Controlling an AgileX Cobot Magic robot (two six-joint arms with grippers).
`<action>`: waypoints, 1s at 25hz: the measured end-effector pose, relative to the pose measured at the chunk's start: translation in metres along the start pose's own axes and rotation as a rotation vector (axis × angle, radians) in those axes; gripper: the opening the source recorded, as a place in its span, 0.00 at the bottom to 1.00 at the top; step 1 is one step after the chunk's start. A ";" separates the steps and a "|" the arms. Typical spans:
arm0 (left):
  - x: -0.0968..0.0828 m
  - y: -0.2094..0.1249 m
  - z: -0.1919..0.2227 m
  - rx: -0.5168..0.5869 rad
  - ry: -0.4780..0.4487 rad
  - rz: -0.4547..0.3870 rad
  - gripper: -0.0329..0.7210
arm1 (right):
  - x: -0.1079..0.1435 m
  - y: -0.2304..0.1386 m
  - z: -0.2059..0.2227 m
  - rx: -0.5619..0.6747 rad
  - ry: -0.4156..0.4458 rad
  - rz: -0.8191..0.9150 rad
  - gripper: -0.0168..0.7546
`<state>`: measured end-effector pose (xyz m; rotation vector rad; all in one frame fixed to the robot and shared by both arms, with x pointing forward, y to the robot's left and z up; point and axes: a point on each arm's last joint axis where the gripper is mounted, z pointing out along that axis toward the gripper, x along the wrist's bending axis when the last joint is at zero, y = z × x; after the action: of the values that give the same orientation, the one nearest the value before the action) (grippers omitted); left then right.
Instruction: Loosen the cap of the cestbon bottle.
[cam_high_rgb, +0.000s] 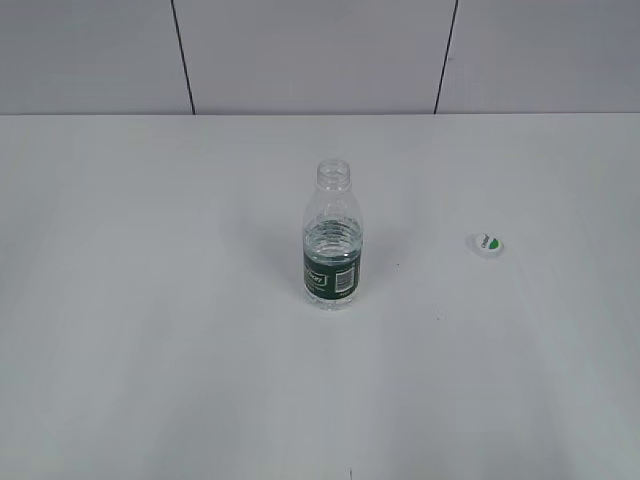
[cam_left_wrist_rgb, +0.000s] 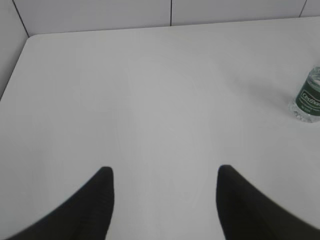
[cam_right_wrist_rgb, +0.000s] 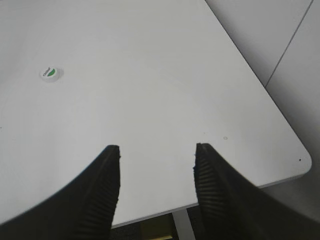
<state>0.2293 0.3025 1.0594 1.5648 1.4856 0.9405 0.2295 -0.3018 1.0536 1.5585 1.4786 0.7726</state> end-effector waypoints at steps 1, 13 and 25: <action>0.000 0.000 0.000 0.000 0.000 0.000 0.58 | 0.000 0.000 0.000 0.000 0.000 0.000 0.51; 0.000 0.000 0.000 0.000 0.000 0.000 0.58 | -0.001 0.000 0.001 -0.016 0.128 -0.068 0.51; 0.000 0.000 0.000 0.000 0.000 0.000 0.58 | -0.001 0.000 0.001 -0.018 0.146 -0.077 0.51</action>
<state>0.2293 0.3025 1.0594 1.5648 1.4856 0.9405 0.2299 -0.3033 1.0536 1.4488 1.6225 0.8671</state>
